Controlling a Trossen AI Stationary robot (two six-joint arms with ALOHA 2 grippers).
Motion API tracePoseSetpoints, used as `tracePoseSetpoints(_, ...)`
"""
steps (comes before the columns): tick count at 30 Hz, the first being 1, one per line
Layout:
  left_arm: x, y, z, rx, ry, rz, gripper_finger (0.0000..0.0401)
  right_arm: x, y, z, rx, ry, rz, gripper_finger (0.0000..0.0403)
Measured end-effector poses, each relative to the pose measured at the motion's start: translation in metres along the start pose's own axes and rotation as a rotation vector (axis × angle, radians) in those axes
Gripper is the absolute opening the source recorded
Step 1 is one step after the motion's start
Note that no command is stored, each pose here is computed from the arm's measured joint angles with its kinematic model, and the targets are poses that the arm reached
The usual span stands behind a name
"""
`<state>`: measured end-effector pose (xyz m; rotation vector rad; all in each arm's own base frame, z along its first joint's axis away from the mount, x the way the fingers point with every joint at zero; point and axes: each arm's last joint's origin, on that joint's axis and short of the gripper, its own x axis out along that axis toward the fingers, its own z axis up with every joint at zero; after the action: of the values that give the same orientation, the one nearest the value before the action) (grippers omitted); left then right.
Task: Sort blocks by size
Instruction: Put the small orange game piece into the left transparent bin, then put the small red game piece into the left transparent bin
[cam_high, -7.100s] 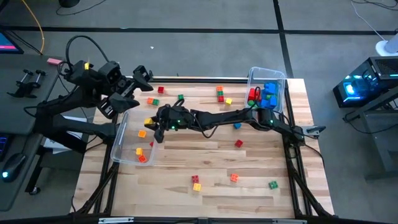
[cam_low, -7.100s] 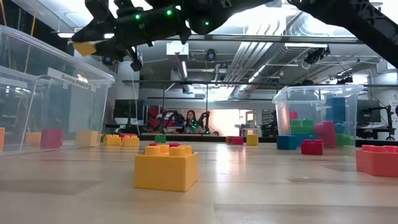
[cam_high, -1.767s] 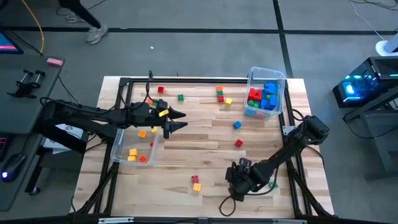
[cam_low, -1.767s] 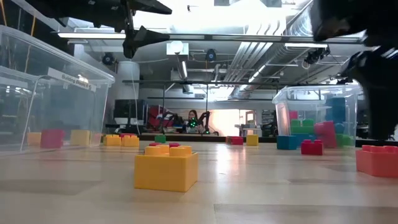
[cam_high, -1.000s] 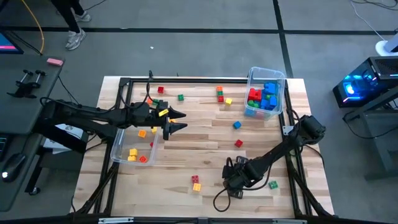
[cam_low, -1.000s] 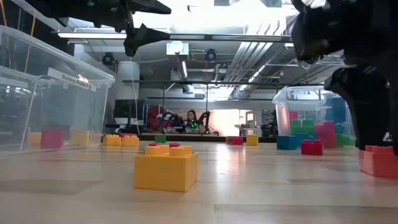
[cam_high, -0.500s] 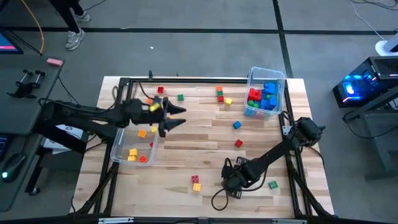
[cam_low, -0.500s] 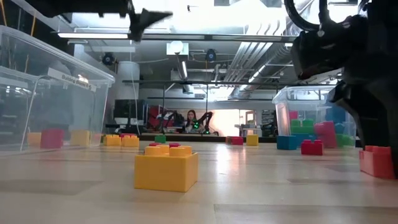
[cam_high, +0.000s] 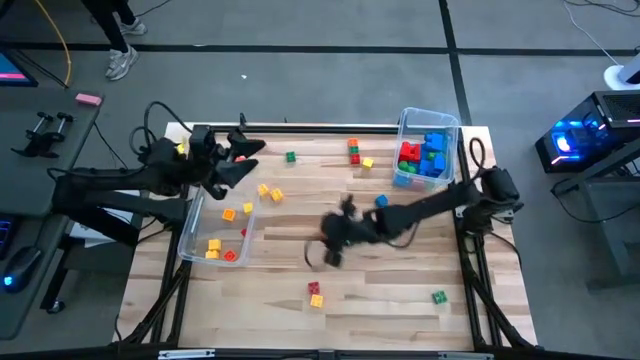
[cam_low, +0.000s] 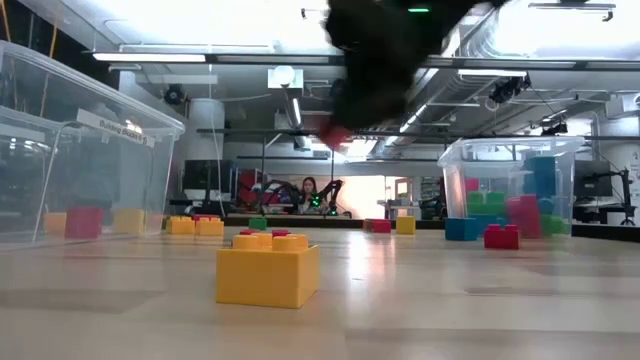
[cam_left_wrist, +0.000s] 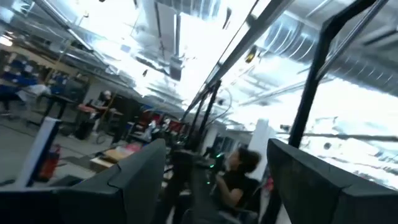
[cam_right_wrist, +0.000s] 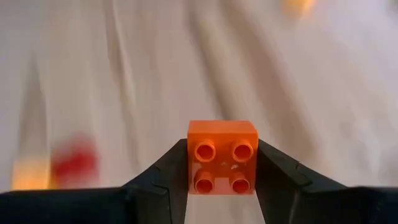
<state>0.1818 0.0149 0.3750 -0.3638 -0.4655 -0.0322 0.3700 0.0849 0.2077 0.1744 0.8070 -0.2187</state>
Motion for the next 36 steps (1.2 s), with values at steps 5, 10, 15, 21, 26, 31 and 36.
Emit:
tracePoseSetpoints(5, -0.003, -0.005, 0.002, -0.060, -0.003, -0.024, 0.0266, 0.024, -0.023, 0.059, 0.019, -0.309, 0.027, 0.0135)
tracePoseSetpoints(10, -0.003, -0.007, 0.002, -0.070, -0.001, -0.027, 0.0266, 0.038, -0.033, 0.114, -0.016, -0.467, 0.052, 0.0135)
tracePoseSetpoints(15, -0.003, -0.007, 0.002, -0.088, -0.013, -0.023, 0.0266, 0.056, -0.036, 0.153, -0.069, -0.544, 0.093, 0.0135)
tracePoseSetpoints(21, -0.003, -0.007, 0.003, -0.088, -0.019, -0.024, 0.0266, 0.094, -0.040, 0.171, -0.063, -0.560, 0.150, 0.0135)
tracePoseSetpoints(26, -0.003, -0.007, 0.003, -0.112, -0.019, -0.023, 0.0266, 0.112, -0.034, 0.182, -0.015, -0.603, 0.174, 0.0135)
tracePoseSetpoints(31, -0.003, -0.007, 0.003, -0.113, -0.019, -0.023, 0.0266, 0.123, -0.030, 0.184, -0.001, -0.588, 0.182, 0.0234)
tracePoseSetpoints(36, -0.003, -0.007, 0.003, -0.113, -0.027, -0.027, 0.0266, 0.111, -0.036, 0.194, -0.024, -0.516, 0.156, 0.0355)
